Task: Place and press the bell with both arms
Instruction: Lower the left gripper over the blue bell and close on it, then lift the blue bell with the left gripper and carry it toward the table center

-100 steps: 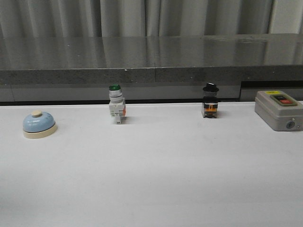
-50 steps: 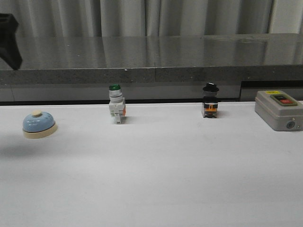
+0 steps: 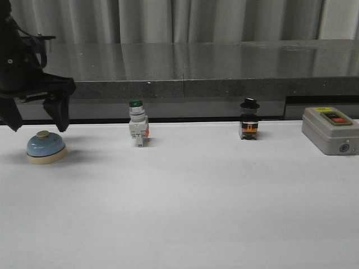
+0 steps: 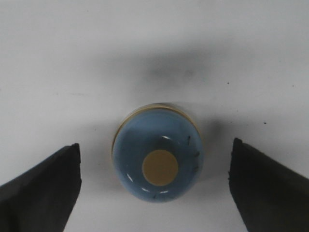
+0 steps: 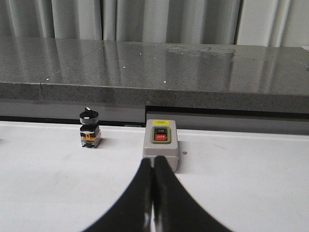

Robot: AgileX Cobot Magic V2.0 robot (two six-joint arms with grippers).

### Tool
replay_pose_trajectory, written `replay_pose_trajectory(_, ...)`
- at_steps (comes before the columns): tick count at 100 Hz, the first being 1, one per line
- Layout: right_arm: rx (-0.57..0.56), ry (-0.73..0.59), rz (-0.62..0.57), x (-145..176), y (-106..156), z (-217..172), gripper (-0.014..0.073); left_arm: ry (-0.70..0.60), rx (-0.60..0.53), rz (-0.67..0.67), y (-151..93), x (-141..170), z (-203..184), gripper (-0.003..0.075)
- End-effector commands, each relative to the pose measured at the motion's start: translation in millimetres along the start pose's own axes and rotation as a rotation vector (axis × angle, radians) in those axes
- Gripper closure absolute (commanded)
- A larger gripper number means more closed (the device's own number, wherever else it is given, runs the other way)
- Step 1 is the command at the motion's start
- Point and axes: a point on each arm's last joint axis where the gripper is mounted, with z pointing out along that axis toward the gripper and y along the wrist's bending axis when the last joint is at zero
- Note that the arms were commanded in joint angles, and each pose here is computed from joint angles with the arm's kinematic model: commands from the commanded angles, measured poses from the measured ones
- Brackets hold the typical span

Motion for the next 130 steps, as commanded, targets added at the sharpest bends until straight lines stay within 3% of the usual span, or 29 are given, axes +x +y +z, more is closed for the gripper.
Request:
replay_pose_trajectory(1, -0.007, -0.093, -0.01, -8.4, 0.8, -1.4, 0.0654, -0.085, 0.009, 0.007, -4.1, -14.6, -17.7, 0.0135)
replay_pose_trajectory(46, -0.007, -0.091, -0.01, -8.2, 0.8, -1.4, 0.0654, -0.022, 0.003, 0.006, -3.0, -10.5, 13.3, 0.0155)
replay_pose_trajectory(56, -0.007, -0.091, -0.01, -8.2, 0.8, -1.4, 0.0654, -0.022, 0.003, 0.006, -3.0, -10.5, 13.3, 0.0228)
replay_pose_trajectory(75, -0.007, -0.091, -0.01, -8.2, 0.8, -1.4, 0.0654, -0.025, 0.004, 0.006, -3.3, -12.7, 11.0, 0.044)
replay_pose_trajectory(92, -0.007, -0.091, -0.01, -8.2, 0.8, -1.4, 0.0654, -0.016, 0.004, 0.008, -4.6, -21.1, -1.7, 0.0489)
replay_pose_trajectory(108, -0.007, -0.091, -0.01, -8.2, 0.8, -1.4, 0.0654, -0.075, 0.022, 0.05, -19.6, -27.9, -27.0, 0.0489)
replay_pose_trajectory(130, -0.007, -0.091, -0.01, -8.2, 0.8, -1.4, 0.0654, -0.131, 0.066, 0.162, -60.0, -22.2, -61.2, 0.0489)
